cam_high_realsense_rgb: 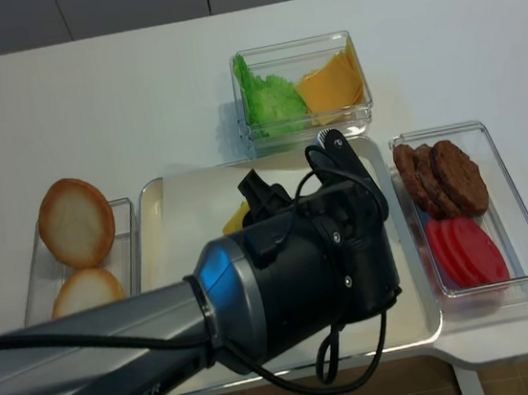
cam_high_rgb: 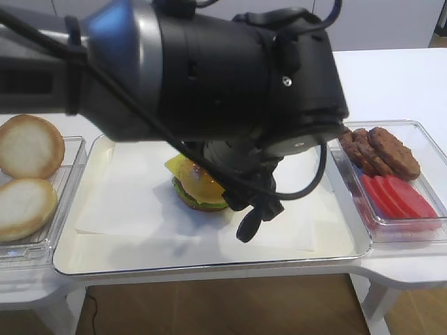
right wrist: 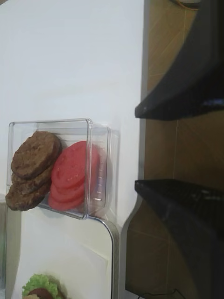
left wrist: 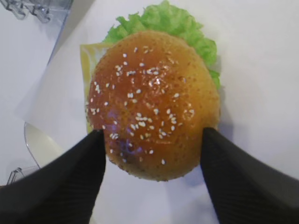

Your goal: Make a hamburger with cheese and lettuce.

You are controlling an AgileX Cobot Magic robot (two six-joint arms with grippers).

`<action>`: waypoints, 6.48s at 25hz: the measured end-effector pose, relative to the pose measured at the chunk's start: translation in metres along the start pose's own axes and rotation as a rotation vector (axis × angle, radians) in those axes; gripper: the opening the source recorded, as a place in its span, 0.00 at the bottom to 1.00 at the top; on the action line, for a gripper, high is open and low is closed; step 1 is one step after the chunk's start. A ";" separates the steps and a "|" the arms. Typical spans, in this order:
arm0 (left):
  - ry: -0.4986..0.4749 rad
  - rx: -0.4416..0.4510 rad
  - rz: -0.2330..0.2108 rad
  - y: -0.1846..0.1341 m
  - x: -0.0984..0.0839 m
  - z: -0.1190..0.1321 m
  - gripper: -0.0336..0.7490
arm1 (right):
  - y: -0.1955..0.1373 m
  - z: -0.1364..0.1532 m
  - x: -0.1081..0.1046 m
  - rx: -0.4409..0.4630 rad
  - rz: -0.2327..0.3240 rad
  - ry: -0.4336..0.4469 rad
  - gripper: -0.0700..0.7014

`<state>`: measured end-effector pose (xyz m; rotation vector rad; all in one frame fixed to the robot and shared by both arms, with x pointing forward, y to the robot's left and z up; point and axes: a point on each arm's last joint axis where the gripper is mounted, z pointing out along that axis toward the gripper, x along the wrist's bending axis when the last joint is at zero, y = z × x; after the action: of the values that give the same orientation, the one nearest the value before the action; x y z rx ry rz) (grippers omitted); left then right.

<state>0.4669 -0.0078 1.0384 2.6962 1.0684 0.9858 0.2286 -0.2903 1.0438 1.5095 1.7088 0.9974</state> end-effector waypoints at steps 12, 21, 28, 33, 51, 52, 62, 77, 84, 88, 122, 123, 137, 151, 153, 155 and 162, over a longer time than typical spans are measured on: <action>-0.105 -0.125 -0.045 0.031 0.018 -0.042 0.65 | 0.000 0.000 0.000 0.000 0.000 0.000 0.51; -0.299 -0.069 -0.117 0.036 0.045 -0.035 0.65 | 0.000 0.000 0.000 0.000 -0.002 0.003 0.51; -0.345 -0.088 -0.269 0.020 0.113 -0.043 0.63 | 0.000 0.000 0.000 0.000 -0.004 0.006 0.51; -0.382 -0.105 -0.400 -0.003 0.172 -0.044 0.62 | 0.000 0.000 0.000 0.000 -0.004 0.006 0.51; -0.252 -0.123 -0.822 -0.102 0.313 -0.045 0.61 | 0.000 0.000 0.000 0.000 -0.004 0.006 0.51; -0.241 -0.121 -0.840 -0.109 0.317 -0.046 0.61 | 0.000 0.000 0.000 0.000 -0.004 0.006 0.51; -0.184 -0.079 -0.904 -0.157 0.318 -0.062 0.61 | 0.000 0.000 0.000 0.000 -0.004 0.006 0.51; -0.083 -0.073 -0.896 -0.211 0.277 -0.105 0.60 | 0.000 0.000 0.000 0.000 -0.004 0.006 0.51; -0.052 -0.096 -0.895 -0.247 0.239 -0.126 0.60 | 0.000 0.000 0.000 0.000 -0.004 0.006 0.51; -0.032 -0.134 -0.910 -0.270 0.214 -0.140 0.60 | 0.000 0.000 0.000 0.000 -0.004 0.006 0.51; 0.018 -0.450 -0.991 -0.376 0.067 -0.140 0.60 | 0.000 0.000 0.000 0.000 -0.004 0.006 0.51; 0.015 -0.443 -0.992 -0.375 0.067 -0.138 0.60 | 0.000 0.000 0.000 0.000 -0.004 0.006 0.51; -0.029 -0.344 -0.991 -0.376 0.061 -0.109 0.60 | 0.000 0.000 0.000 0.000 -0.004 0.006 0.51; -0.020 -0.351 -0.976 -0.375 0.062 -0.105 0.60 | 0.000 0.000 0.000 0.000 -0.004 0.006 0.51; -0.012 -0.364 -0.976 -0.374 0.063 -0.103 0.60 | 0.000 0.000 0.000 0.000 -0.004 0.006 0.51; -0.010 -0.368 -0.976 -0.373 0.063 -0.099 0.60 | 0.000 0.000 0.000 0.000 -0.004 0.006 0.51; -0.006 -0.376 -0.974 -0.372 0.063 -0.096 0.60 | 0.000 0.000 0.000 0.000 -0.004 0.006 0.51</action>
<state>0.2258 0.2983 1.0393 1.5448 1.6982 0.8335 0.2285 -0.2903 1.0438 1.5044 1.7154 1.0011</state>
